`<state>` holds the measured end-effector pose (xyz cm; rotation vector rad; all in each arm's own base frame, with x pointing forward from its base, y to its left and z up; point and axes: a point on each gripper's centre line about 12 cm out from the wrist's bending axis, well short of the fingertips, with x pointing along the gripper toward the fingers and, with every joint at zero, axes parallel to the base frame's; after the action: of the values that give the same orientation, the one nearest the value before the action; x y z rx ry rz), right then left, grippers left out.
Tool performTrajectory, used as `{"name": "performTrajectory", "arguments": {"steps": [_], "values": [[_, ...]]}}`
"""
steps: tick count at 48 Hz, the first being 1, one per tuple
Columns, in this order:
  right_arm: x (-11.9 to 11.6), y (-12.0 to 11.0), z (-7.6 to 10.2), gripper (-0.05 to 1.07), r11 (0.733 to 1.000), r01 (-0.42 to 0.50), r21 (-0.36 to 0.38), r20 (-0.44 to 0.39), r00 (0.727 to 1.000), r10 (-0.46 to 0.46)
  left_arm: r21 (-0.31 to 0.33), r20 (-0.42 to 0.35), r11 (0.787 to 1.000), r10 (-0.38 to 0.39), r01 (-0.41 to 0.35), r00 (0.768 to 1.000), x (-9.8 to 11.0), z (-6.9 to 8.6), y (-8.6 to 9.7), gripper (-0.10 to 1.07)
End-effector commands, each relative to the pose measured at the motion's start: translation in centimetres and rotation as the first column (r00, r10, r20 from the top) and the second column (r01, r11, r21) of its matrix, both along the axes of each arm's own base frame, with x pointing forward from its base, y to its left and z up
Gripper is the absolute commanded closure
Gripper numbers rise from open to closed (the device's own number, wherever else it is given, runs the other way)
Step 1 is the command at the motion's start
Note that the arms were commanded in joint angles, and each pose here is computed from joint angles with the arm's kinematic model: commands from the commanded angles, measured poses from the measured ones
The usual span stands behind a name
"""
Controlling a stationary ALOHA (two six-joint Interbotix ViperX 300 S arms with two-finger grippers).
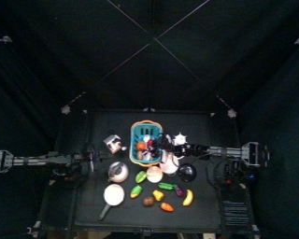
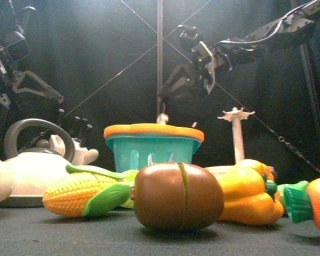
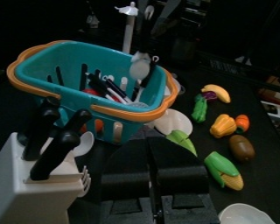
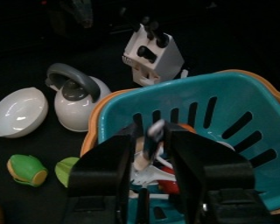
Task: Place pizza cutter into basket
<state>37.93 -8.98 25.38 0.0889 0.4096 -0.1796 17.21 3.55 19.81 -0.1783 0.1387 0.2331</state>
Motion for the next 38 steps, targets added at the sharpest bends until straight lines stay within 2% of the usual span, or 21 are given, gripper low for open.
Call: {"name": "performTrajectory", "arguments": {"steps": [1, 10, 38], "values": [[0.5, -0.6, 1.0, 0.25, 1.000, 0.012, 0.005, 0.030, 0.999, -0.012, 0.005, 0.025, 1.000, 0.005, -0.005, 1.000, 0.3, 0.8, 0.1, 1.00], [0.4, -1.0, 0.6, 0.16, 1.000, 0.024, 0.013, 0.023, 0.999, -0.024, 0.000, 0.023, 1.000, 0.006, -0.006, 1.000, 0.3, 0.7, 0.1, 1.00], [-0.5, -0.4, 1.8, 0.16, 1.000, 0.014, -0.009, 0.046, 0.999, -0.014, -0.014, 0.029, 1.000, 0.010, -0.009, 1.000, 0.3, 0.8, 0.1, 0.99]]}}
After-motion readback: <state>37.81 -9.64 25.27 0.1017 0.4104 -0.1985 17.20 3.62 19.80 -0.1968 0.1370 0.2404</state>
